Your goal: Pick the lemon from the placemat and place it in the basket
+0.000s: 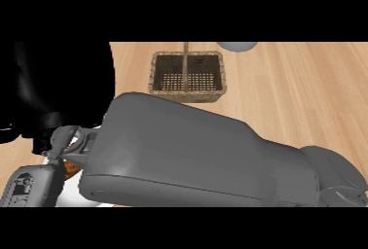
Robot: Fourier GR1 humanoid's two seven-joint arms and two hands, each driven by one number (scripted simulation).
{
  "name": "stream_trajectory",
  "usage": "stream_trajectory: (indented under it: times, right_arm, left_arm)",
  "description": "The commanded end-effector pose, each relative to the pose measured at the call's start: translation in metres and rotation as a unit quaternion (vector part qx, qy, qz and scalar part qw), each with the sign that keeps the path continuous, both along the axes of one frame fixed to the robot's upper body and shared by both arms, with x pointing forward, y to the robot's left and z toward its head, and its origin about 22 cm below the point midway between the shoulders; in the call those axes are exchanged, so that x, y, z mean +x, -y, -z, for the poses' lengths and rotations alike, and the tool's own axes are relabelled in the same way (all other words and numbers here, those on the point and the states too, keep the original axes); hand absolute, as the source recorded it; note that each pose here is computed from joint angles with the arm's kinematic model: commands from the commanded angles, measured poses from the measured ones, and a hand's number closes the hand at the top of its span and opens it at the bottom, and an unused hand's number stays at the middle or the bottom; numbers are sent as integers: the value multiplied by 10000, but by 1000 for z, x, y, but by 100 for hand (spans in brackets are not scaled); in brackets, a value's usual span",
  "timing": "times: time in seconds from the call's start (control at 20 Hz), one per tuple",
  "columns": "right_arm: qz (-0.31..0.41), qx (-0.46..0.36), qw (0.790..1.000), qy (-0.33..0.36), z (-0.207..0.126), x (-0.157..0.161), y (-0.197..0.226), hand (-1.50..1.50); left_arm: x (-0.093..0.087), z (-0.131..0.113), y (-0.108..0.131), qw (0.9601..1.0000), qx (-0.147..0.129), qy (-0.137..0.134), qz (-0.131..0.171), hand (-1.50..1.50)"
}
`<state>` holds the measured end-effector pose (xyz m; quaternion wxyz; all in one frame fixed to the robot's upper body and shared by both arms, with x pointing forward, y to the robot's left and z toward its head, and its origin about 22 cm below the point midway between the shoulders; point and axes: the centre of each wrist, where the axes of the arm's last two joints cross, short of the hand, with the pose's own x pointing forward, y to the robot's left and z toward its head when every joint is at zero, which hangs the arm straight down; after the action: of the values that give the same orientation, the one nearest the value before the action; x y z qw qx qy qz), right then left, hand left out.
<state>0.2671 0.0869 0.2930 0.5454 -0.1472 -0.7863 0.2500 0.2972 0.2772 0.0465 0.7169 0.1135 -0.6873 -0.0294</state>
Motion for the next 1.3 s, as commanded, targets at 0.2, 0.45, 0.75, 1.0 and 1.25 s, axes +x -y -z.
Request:
stream_trajectory:
  times: [0.2, 0.45, 0.75, 1.0, 1.25]
  right_arm:
    - [594, -393, 9963, -478, 0, 54, -6, 150]
    - [577, -506, 9951, -620, 36, 77, 8, 150]
    - [497, -492, 9934, -906, 49, 106, 27, 150]
    - [360, -153, 9934, -1081, 35, 119, 33, 150]
    - [223, -3147, 9393, 1348, 49, 120, 38, 150]
  left_arm:
    - [1, -4, 11, 9999, 44, 63, 75, 0]
    - [-1, -8, -16, 9999, 4, 98, -51, 0]
    - [-1, -7, -11, 9999, -121, 13, -99, 0]
    - [-4, 4, 2, 10000, -25, -50, -63, 0]
    - [2, -8, -15, 9998, 77, -10, -166, 0]
